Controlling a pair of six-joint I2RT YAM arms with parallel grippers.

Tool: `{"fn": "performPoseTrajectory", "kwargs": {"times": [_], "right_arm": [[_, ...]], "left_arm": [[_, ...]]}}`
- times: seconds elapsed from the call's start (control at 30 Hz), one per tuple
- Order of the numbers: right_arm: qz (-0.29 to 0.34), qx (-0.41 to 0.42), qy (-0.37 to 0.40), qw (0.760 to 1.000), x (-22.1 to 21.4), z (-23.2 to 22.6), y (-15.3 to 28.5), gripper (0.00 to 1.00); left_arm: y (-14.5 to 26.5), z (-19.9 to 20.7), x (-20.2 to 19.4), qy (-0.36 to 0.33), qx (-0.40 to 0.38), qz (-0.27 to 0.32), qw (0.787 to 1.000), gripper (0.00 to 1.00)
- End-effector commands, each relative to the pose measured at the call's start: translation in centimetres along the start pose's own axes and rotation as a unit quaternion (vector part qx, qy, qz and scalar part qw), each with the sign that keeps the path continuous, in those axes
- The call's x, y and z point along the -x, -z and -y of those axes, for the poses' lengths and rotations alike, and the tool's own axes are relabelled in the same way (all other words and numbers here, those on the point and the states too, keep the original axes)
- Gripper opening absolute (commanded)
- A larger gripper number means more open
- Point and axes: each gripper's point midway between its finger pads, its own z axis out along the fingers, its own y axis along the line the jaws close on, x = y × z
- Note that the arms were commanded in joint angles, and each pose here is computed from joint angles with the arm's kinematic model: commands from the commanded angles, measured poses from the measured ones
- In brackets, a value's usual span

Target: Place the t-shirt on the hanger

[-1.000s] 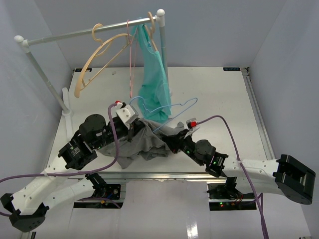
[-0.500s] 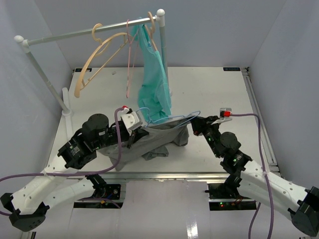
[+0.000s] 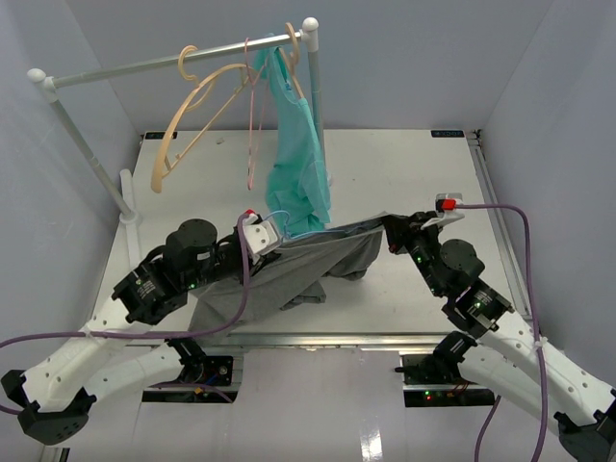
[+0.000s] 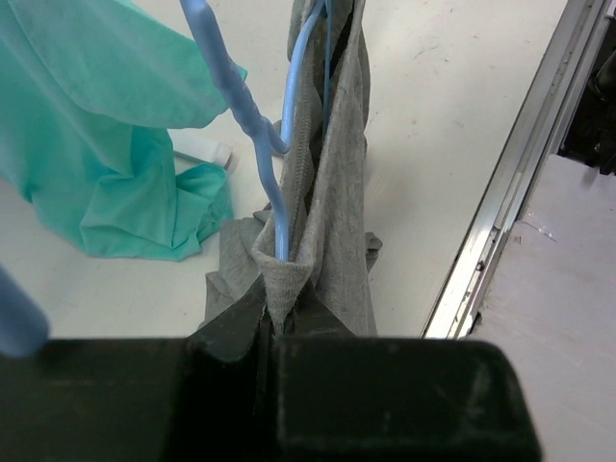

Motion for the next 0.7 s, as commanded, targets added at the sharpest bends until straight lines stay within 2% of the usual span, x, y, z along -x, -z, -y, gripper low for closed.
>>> {"fn": "performPoseTrajectory", "kwargs": {"times": [0.0,0.1,0.23,0.3,0.37,0.47,0.5,0.53,0.6,0.67], "right_arm": [[-0.02,0.058,0.063,0.996,3.1,-3.1,-0.3,0.08],[-0.088,0.171,0.093,0.977,2.6,-7.7,0.5,0.08],[-0.123,0.293,0.123,0.94,4.7,-13.7,2.8,0.08],[-0.135,0.333,0.133,0.924,4.8,-15.9,4.1,0.08],[-0.168,0.366,0.15,0.903,3.1,-16.9,5.5,0.08],[-0.221,0.372,0.165,0.886,0.3,-17.0,5.9,0.09],[-0.242,0.373,0.173,0.879,-0.9,-16.9,5.9,0.12],[-0.26,0.375,0.18,0.871,-1.8,-16.8,6.0,0.19],[-0.27,0.38,0.188,0.864,-2.1,-16.7,6.3,0.43],[-0.242,0.374,0.192,0.874,-0.2,-16.5,6.6,0.53]], "left_arm": [[0.8,-1.0,1.4,-0.016,0.018,-0.001,1.0,0.0],[-0.4,-0.1,1.6,-0.017,-0.017,-0.009,1.0,0.0],[-2.0,1.1,1.5,-0.002,-0.06,-0.022,0.998,0.0],[-2.1,1.5,1.5,0.004,-0.07,-0.017,0.997,0.0],[-1.9,1.9,1.6,0.004,-0.077,-0.009,0.997,0.0],[-1.4,2.9,1.9,0.004,-0.104,0.003,0.995,0.0],[-1.4,3.3,2.0,0.005,-0.116,0.005,0.993,0.0],[-1.4,3.6,2.1,0.007,-0.123,0.006,0.992,0.0],[-1.4,4.0,2.2,0.012,-0.137,0.007,0.991,0.0],[-1.3,4.3,2.1,0.015,-0.142,0.008,0.99,0.0]]}}
